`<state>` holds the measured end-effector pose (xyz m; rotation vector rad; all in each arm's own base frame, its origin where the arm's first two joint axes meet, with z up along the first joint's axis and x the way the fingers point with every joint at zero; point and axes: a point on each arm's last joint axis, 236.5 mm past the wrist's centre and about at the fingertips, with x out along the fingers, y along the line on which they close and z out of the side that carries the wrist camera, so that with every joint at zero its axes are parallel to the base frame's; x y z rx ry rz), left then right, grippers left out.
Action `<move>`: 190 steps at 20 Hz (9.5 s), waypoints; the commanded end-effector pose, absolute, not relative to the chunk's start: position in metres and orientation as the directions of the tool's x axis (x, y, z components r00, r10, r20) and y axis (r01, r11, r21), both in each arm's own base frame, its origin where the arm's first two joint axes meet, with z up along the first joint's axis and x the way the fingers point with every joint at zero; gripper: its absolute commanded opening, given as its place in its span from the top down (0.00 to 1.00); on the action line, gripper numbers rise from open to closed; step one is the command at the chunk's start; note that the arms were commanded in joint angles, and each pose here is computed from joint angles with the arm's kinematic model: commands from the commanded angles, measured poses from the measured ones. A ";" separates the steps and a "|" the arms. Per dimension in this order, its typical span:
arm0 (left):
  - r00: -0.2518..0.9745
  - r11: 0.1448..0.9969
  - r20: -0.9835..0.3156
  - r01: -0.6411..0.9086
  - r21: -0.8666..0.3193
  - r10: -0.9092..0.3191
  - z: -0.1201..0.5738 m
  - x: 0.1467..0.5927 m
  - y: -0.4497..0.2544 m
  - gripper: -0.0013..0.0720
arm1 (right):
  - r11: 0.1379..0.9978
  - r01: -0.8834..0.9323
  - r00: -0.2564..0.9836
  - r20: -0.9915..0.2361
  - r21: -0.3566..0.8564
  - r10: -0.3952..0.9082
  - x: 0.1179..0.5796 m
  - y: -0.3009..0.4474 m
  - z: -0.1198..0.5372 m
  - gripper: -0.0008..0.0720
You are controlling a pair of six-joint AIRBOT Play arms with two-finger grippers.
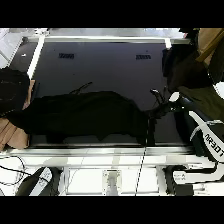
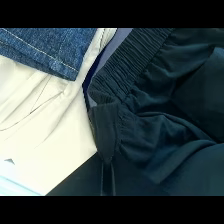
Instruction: Fold the clothes and pants, and hang the long-sleeved shirts on hangers.
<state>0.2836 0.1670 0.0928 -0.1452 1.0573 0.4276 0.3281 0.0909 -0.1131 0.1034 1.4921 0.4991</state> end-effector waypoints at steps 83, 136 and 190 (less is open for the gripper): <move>0.585 0.932 -0.765 -0.357 0.054 0.268 0.117 0.334 0.143 0.96 | 0.740 -0.532 0.307 -0.721 0.411 0.621 0.369 0.237 0.230 0.99; 0.492 0.902 -0.782 -0.382 0.201 0.383 0.113 0.313 0.168 0.96 | 0.712 -0.152 -0.084 -0.727 0.685 0.682 0.364 0.243 -0.055 0.98; 0.072 0.772 -0.914 -0.564 0.292 0.399 -0.001 0.181 0.221 0.96 | 0.968 0.212 0.020 -0.991 0.133 0.131 0.269 -0.035 -0.098 0.48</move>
